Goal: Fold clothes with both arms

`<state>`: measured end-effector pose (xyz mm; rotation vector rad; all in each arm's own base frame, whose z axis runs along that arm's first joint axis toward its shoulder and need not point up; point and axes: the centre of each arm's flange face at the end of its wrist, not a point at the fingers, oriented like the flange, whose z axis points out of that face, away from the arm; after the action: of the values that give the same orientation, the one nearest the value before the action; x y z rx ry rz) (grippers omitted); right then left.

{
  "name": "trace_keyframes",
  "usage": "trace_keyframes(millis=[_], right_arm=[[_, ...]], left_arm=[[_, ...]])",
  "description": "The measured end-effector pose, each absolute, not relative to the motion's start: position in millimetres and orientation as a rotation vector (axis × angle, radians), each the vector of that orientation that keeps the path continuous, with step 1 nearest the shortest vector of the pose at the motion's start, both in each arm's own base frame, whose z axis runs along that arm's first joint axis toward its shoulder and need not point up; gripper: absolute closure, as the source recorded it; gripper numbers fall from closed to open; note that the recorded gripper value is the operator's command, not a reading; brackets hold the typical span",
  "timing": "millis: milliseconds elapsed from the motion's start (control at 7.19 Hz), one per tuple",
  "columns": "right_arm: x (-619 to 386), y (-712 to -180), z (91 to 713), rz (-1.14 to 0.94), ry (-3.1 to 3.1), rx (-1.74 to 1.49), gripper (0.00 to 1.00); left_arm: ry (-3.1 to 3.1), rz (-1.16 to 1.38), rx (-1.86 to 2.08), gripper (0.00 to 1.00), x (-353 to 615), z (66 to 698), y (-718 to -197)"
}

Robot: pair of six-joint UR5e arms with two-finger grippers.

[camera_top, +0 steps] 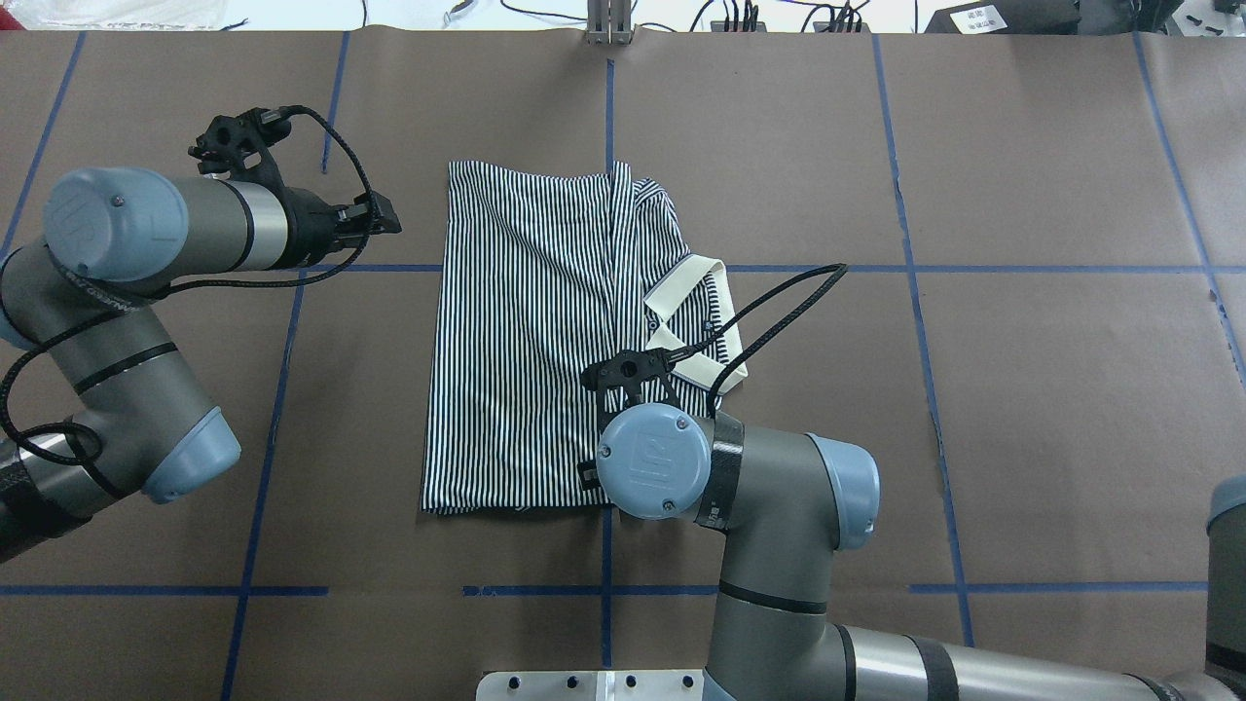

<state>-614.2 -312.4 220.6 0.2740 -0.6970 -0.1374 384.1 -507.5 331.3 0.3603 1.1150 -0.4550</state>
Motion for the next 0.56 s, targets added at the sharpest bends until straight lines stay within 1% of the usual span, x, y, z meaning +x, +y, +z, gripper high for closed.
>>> trace_keyframes(millis=[556], right_arm=[[-624, -304, 239, -0.172, -0.659, 0.258, 0.0]], left_arm=[[1.118, -0.454, 0.36, 0.46, 384, 330, -507]])
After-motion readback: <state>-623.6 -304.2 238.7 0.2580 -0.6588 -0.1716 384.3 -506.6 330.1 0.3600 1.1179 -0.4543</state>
